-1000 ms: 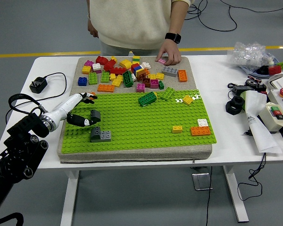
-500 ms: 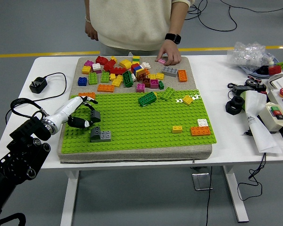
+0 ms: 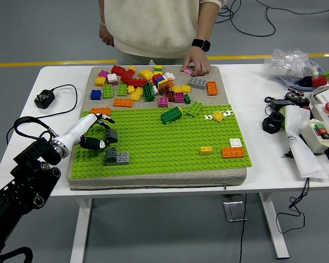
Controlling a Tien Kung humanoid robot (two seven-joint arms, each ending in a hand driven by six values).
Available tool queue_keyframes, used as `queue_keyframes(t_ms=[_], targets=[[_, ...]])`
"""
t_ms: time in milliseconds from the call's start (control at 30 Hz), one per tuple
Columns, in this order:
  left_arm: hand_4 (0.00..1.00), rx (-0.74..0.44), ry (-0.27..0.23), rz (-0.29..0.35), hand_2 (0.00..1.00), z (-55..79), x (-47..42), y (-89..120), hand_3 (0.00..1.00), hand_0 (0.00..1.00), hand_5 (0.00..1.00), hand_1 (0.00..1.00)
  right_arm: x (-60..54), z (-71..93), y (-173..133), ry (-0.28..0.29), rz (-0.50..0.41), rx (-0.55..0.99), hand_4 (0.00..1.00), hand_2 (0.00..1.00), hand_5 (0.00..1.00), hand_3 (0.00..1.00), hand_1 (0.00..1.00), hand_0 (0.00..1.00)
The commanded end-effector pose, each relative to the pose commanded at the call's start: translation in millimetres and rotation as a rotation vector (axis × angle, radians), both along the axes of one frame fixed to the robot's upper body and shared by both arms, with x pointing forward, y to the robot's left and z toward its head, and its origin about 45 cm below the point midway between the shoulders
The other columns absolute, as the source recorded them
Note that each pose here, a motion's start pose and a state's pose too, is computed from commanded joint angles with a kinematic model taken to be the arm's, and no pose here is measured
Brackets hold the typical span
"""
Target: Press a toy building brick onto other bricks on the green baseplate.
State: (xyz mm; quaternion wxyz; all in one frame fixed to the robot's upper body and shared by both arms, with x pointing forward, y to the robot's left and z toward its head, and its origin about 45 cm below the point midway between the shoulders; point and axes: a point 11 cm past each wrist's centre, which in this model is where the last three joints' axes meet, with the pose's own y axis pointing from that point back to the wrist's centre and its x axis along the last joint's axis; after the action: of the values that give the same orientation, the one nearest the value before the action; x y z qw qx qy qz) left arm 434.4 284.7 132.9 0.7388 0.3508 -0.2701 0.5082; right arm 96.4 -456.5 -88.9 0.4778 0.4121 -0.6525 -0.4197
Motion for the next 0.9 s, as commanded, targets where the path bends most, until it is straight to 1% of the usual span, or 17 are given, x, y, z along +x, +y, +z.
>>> queue_keyframes(t_ms=[33,67,233,267,433,467,633,667,733,900], targets=[[0.717,-0.001,0.0,0.001,0.605,0.0,0.0,0.0,0.716,0.862,0.002,0.746,-0.1,0.0,0.0,0.0,0.0,0.0,0.998,0.758,0.692,0.767,0.713,0.785],[0.677,-0.004,-0.002,0.003,0.595,0.1,0.0,0.0,0.679,0.852,0.002,0.737,-0.4,-0.1,0.1,0.001,0.0,0.0,0.998,0.759,0.692,0.768,0.714,0.785],[0.677,-0.009,-0.008,0.007,0.595,0.1,-0.3,0.2,0.679,0.852,0.002,0.737,-0.5,-0.2,0.3,0.001,0.002,0.0,0.998,0.759,0.692,0.768,0.714,0.785],[0.609,-0.01,-0.008,0.007,0.553,-0.4,-0.6,0.3,0.631,0.808,0.002,0.699,-0.5,-0.3,0.3,0.002,0.002,0.0,0.998,0.759,0.692,0.768,0.71,0.785],[0.609,-0.016,-0.009,0.009,0.553,-1.6,-1.8,0.6,0.631,0.808,0.002,0.699,-1.5,-0.7,0.9,0.003,0.002,0.0,0.998,0.759,0.692,0.768,0.71,0.785],[0.542,-0.017,-0.009,0.009,0.536,-1.7,-1.8,0.6,0.57,0.768,0.002,0.641,-1.6,-0.8,1.0,0.004,0.002,0.0,0.998,0.759,0.692,0.768,0.712,0.785],[0.542,-0.029,-0.011,0.011,0.536,-2.0,-2.5,0.7,0.57,0.768,0.002,0.641,-2.0,-0.9,1.2,0.005,0.002,0.001,0.998,0.759,0.692,0.768,0.712,0.785],[0.527,-0.032,-0.012,0.012,0.532,-2.0,-2.7,0.9,0.558,0.746,0.002,0.625,-2.0,-1.0,1.2,0.005,0.002,0.001,0.998,0.759,0.69,0.768,0.712,0.786],[0.527,-0.037,-0.013,0.014,0.532,-1.7,-2.9,1.3,0.558,0.746,0.002,0.625,-2.1,-1.0,1.3,0.005,0.002,0.001,0.998,0.759,0.69,0.768,0.712,0.786],[0.523,-0.044,-0.023,0.016,0.53,1.1,-2.7,2.2,0.557,0.738,0.002,0.619,-2.1,-1.2,1.7,0.004,0.002,0.002,0.998,0.759,0.692,0.768,0.712,0.785]])
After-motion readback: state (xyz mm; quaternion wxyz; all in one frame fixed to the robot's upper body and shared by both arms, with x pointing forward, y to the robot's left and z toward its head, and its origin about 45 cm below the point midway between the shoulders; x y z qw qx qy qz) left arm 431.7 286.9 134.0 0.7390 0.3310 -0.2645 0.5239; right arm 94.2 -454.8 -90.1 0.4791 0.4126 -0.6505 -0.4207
